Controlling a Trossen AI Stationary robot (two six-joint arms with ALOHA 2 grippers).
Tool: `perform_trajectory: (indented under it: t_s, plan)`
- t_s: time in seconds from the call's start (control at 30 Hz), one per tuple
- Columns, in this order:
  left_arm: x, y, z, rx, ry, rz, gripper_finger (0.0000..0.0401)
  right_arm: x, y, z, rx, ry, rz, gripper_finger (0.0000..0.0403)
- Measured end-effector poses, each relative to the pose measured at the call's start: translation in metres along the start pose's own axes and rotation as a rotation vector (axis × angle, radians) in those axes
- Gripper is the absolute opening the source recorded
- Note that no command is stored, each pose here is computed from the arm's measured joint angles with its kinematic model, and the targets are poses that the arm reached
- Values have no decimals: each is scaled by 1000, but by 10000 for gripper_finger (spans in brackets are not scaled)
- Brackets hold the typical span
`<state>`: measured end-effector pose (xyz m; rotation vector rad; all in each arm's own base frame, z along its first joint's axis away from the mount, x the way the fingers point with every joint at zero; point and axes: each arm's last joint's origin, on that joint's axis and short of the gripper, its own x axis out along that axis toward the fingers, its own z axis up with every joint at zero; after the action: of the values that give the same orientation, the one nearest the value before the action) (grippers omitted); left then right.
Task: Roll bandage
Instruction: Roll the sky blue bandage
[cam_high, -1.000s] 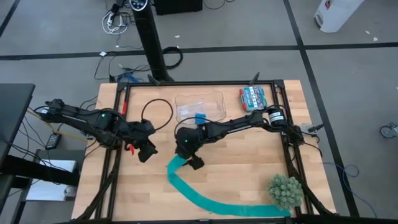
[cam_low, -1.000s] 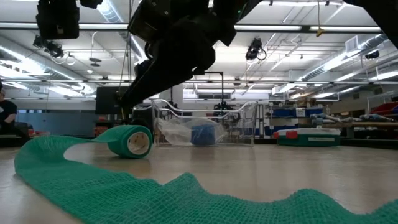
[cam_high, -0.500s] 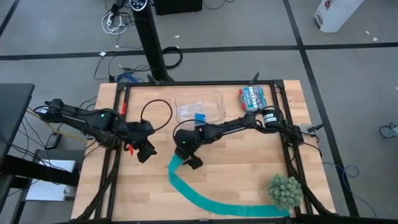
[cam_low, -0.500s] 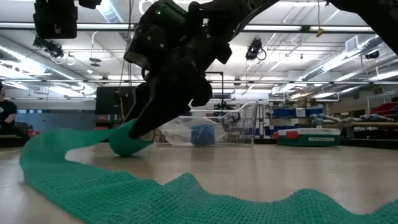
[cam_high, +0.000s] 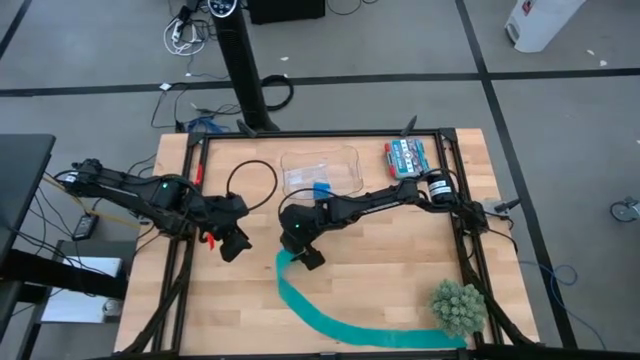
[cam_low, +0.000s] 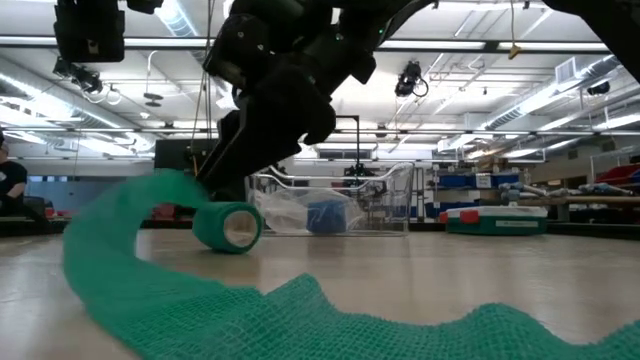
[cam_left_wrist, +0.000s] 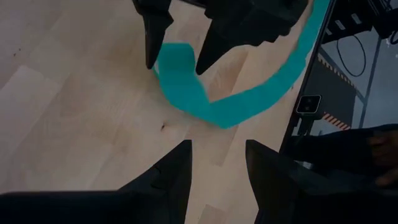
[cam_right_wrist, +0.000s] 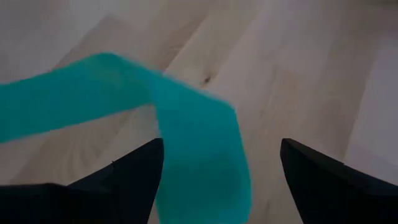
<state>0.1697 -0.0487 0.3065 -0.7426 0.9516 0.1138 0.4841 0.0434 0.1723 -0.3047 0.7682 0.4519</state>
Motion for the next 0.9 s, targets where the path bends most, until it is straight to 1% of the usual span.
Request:
perform_trajectory:
  t_s: [0.23,0.37,0.43,0.57,0.7,0.8,0.9]
  plan:
    - [0,0,0,0,0,0,157,-1,0,-5,-55,33,27,308]
    - [0,0,0,1,0,0,157,-2,-4,-7,-20,15,87,308]
    - [0,0,0,1,0,0,157,-2,-4,-8,-16,15,86,308]
    - [0,0,0,2,0,1,157,-1,-4,-8,-55,15,78,308]
    - [0,0,0,-5,0,0,157,-1,-4,-8,-46,17,79,308]
    - [0,0,0,-15,0,1,157,-2,-1,-9,-21,47,84,308]
    - [0,0,0,-13,0,1,157,0,7,-9,-28,85,85,308]
